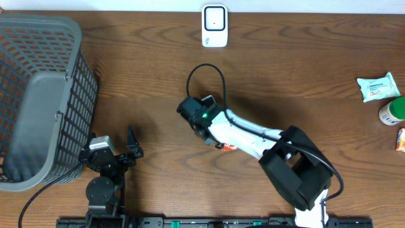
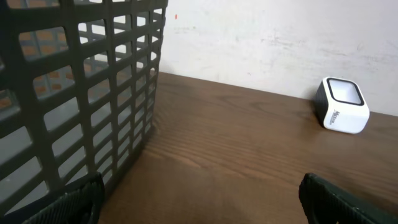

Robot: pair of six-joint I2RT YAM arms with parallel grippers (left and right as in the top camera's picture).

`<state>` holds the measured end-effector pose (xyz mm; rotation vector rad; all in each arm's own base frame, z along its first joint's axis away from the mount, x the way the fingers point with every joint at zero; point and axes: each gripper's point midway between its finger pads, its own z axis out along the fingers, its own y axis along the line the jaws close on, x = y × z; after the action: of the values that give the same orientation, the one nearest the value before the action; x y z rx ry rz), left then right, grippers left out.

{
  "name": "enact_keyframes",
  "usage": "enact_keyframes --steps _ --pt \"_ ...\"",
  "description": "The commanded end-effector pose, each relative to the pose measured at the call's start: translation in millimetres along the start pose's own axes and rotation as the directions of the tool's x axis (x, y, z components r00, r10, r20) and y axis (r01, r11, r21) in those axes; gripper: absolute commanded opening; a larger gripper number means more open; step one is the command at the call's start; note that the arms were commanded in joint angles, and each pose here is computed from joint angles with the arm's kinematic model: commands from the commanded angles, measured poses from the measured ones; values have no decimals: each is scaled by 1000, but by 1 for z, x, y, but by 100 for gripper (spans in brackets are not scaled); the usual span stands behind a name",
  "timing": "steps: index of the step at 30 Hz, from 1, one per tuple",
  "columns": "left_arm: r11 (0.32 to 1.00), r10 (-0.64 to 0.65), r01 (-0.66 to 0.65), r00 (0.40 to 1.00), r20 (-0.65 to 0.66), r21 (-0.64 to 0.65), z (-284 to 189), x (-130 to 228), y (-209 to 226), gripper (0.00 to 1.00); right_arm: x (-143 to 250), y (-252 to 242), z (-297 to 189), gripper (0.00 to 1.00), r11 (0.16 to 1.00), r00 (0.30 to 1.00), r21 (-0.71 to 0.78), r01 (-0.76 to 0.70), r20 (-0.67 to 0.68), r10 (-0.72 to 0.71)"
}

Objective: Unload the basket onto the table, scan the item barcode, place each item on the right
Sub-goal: 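Lift the snack bar and carry it toward the scanner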

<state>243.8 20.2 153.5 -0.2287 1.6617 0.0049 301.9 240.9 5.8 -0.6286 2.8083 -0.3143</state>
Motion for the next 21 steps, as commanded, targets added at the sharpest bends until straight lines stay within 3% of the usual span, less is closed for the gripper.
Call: enact_keyframes --steps 1,4,8,11,19,21 --pt "1000 -3 3 999 -50 -17 1 17 4 100 -9 41 -54 1 883 993 -455 114 12 -121" --pt "1000 -3 2 999 -50 -17 1 17 4 100 -3 51 -88 1 691 990 -716 104 10 -139" --pt "1000 -3 2 999 -50 -17 1 17 4 100 -1 31 -111 1 460 995 -888 7 -40 -93" --pt "1000 -3 3 999 -50 -17 1 17 4 100 -9 10 -122 1 307 999 -951 -31 -38 -19" --pt "1000 -3 3 999 -50 -17 1 17 4 100 -16 -14 -129 1 11 991 -996 -84 -83 108" --pt "1000 -3 3 999 -50 -17 1 17 4 100 -16 -16 -125 1 -29 987 -994 -107 -110 120"
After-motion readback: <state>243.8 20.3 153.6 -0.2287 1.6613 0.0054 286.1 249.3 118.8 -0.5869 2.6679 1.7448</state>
